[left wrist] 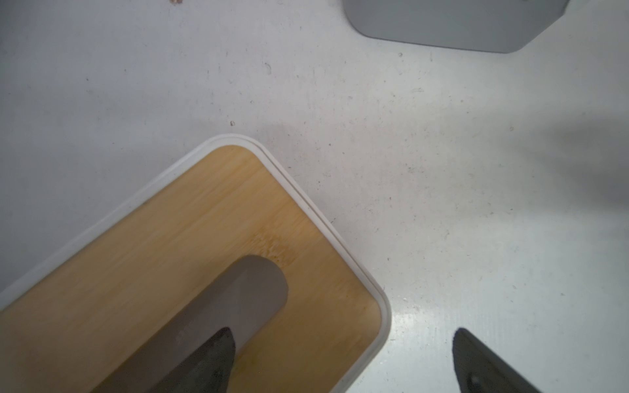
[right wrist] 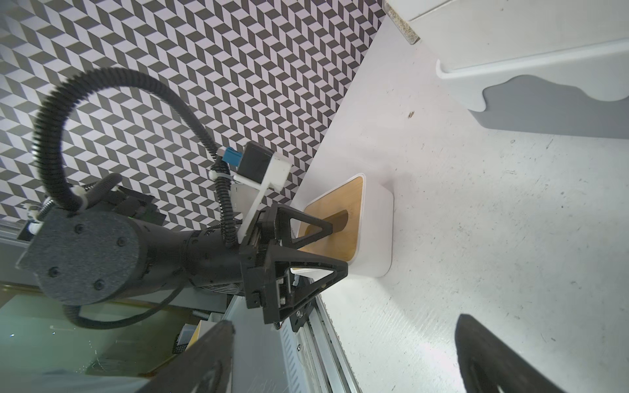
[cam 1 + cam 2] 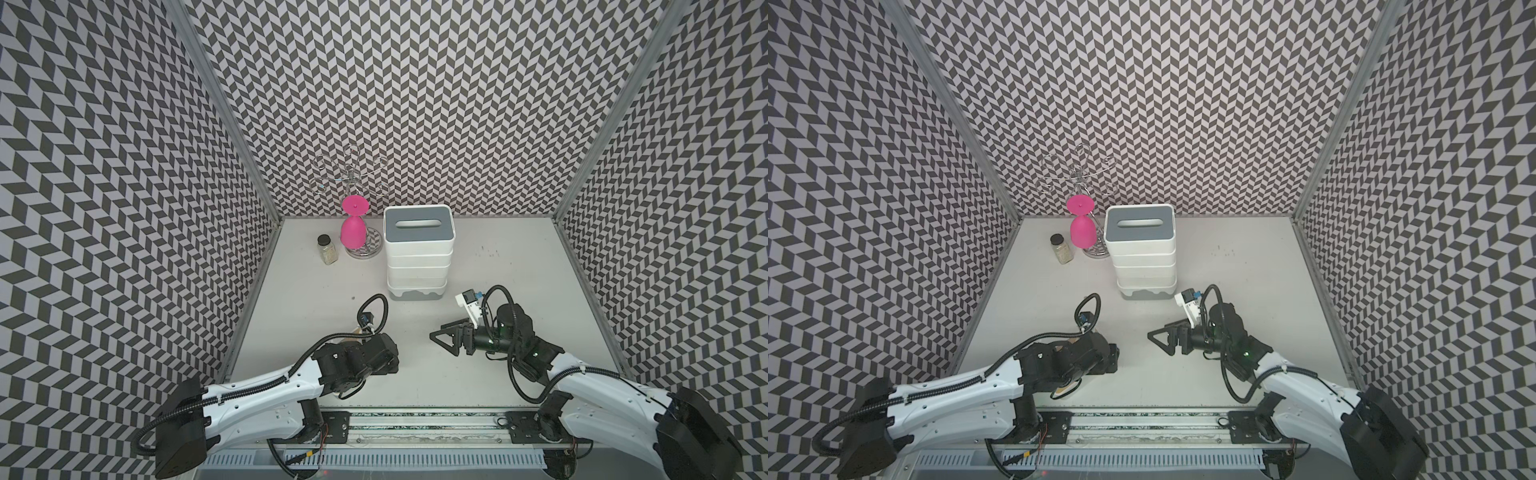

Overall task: Stack the tissue boxes
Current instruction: Pick up the tissue box from the center of the board.

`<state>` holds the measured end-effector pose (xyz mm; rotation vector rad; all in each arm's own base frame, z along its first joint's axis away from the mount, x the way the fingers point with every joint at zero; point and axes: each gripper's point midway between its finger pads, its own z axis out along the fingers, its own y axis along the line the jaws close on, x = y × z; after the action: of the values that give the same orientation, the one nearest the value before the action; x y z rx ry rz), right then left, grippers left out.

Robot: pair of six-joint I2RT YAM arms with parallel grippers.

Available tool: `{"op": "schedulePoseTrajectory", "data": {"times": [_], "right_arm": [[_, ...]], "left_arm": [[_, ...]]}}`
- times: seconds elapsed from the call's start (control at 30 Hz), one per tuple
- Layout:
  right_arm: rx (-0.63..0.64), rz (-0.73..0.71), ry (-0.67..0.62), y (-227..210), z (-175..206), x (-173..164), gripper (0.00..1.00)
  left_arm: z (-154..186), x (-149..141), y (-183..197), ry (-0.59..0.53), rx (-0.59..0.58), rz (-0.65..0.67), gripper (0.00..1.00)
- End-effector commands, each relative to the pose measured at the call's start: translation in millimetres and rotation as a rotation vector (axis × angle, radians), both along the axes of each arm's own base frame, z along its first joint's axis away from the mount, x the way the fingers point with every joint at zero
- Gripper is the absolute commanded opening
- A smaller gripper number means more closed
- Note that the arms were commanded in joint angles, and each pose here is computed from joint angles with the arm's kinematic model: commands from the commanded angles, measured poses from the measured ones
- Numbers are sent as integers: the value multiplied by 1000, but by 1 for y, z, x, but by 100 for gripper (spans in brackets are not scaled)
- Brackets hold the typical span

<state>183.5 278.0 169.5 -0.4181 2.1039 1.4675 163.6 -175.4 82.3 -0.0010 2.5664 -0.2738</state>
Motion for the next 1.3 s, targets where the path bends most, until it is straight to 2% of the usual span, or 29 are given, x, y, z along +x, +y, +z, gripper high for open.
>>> {"op": "schedulePoseTrajectory", "data": {"times": [0.0,0.17,0.4,0.5,0.7,0.77,0.9,1.1,1.27], "right_arm": [[44,-5,-55,4,16,5,99],[40,-6,-52,4,14,4,99],[33,-14,-53,1,12,3,99],[31,-18,-55,1,12,4,99],[24,-19,-49,2,9,6,99],[20,-18,-45,2,8,6,99],[13,-18,-41,2,5,6,99],[12,-20,-43,2,5,7,99],[-12,-27,-57,1,6,9,99]], "left_arm": [[-11,0,11,14,77,23,99],[-7,18,1,-31,82,7,99],[-2,44,-19,-46,-74,-12,100],[9,58,-24,-92,-95,-14,100],[12,76,-30,-94,-116,2,100],[10,74,-28,-91,-81,3,100],[6,57,-13,-68,92,17,99],[-27,26,-3,62,236,-26,100],[-38,15,3,102,248,-34,100]]}}
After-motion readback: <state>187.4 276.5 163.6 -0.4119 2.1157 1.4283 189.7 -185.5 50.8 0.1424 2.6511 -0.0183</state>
